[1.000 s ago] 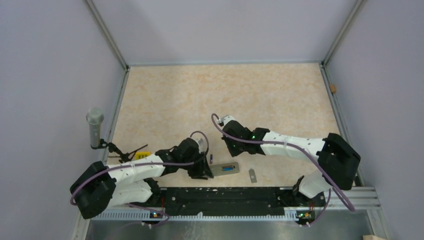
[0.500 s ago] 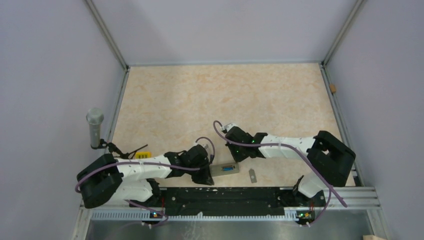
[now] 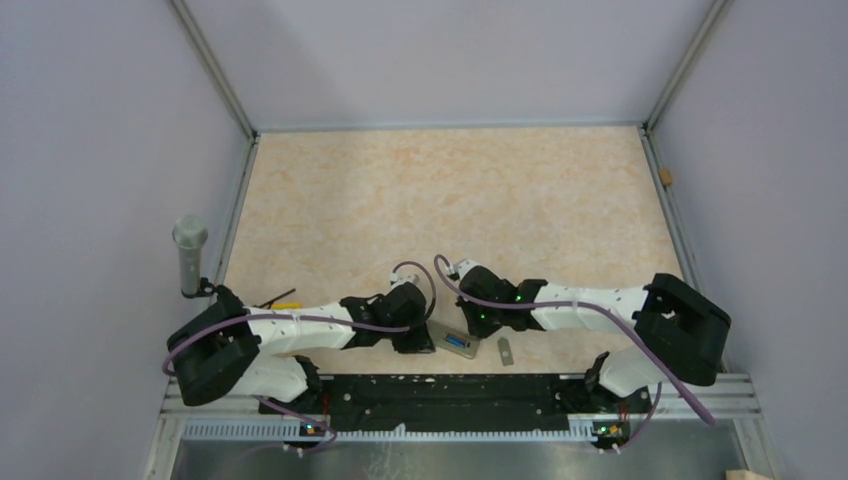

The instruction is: Load the batteries into the remote control

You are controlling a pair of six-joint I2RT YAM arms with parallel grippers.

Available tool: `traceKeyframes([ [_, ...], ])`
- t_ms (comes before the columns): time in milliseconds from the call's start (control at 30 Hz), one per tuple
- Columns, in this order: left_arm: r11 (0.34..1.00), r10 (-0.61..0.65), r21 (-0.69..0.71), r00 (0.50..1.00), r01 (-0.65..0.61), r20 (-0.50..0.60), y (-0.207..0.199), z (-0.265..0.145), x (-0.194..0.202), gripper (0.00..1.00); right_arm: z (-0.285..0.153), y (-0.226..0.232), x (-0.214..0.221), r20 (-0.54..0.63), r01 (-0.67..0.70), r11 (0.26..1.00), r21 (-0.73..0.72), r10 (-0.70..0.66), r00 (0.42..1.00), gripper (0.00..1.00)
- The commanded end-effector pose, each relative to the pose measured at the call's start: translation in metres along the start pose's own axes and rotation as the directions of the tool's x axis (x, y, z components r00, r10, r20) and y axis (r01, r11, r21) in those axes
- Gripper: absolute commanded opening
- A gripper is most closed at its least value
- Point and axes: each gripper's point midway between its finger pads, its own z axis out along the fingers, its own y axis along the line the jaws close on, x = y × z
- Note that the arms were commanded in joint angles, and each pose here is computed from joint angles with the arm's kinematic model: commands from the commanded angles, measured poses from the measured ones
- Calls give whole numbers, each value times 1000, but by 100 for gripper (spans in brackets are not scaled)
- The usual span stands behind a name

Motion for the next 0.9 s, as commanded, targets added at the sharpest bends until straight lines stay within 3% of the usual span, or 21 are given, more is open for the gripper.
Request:
traceKeyframes([
  [0,988,14,-153,992,5,123,33,5,-20,14,-9,13,20,-24,11,1000,-18,-11,1000,0],
  [400,974,53,-227,985,-14,166,39,6,-36,17,-13,36,37,0,-36,995,-92,36,999,0],
  [867,977,61,-213,985,-26,159,38,12,-50,18,-10,65,31,20,16,989,-149,-13,1000,0],
])
